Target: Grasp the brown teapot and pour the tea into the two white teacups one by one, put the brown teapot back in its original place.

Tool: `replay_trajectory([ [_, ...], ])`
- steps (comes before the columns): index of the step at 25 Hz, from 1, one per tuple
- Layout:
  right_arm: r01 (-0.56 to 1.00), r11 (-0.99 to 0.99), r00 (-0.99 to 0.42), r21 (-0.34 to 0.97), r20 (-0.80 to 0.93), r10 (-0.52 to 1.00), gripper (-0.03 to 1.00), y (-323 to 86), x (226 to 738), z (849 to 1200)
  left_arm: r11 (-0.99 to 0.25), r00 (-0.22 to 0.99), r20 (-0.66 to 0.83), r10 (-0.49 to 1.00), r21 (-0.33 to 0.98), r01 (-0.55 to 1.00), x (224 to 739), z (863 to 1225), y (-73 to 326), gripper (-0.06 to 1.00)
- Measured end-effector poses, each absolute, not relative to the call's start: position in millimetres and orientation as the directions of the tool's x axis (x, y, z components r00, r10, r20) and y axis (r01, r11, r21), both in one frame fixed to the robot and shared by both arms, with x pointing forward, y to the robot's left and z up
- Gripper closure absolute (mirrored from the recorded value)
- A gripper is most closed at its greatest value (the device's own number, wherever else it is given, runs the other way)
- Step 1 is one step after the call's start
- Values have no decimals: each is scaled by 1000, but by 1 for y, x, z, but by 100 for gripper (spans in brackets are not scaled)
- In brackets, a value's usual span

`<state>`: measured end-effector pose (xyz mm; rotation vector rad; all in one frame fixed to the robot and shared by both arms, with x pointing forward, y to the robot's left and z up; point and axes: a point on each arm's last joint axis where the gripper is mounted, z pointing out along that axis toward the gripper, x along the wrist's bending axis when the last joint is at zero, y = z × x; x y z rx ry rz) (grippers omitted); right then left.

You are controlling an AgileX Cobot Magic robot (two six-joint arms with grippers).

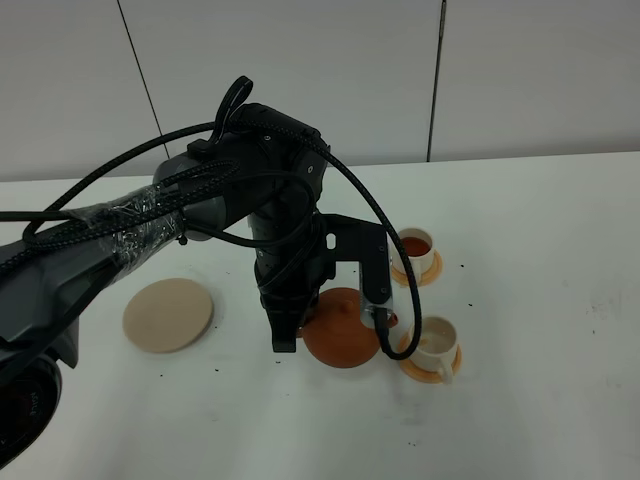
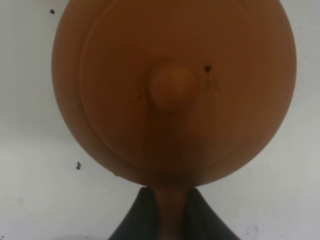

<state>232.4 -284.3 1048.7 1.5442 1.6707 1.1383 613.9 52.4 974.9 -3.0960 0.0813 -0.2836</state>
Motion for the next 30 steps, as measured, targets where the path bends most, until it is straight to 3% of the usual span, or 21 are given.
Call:
replay_trajectory([
  [23,476,-39,-154,878,127,980,73,-284,232,1049,-998,974,218,-57,-13,-56,617,976,50,78],
  [30,476,-39,-154,878,127,980,73,-284,232,1049,-992,951,285,-116,-88,-95,620,985,48,78],
])
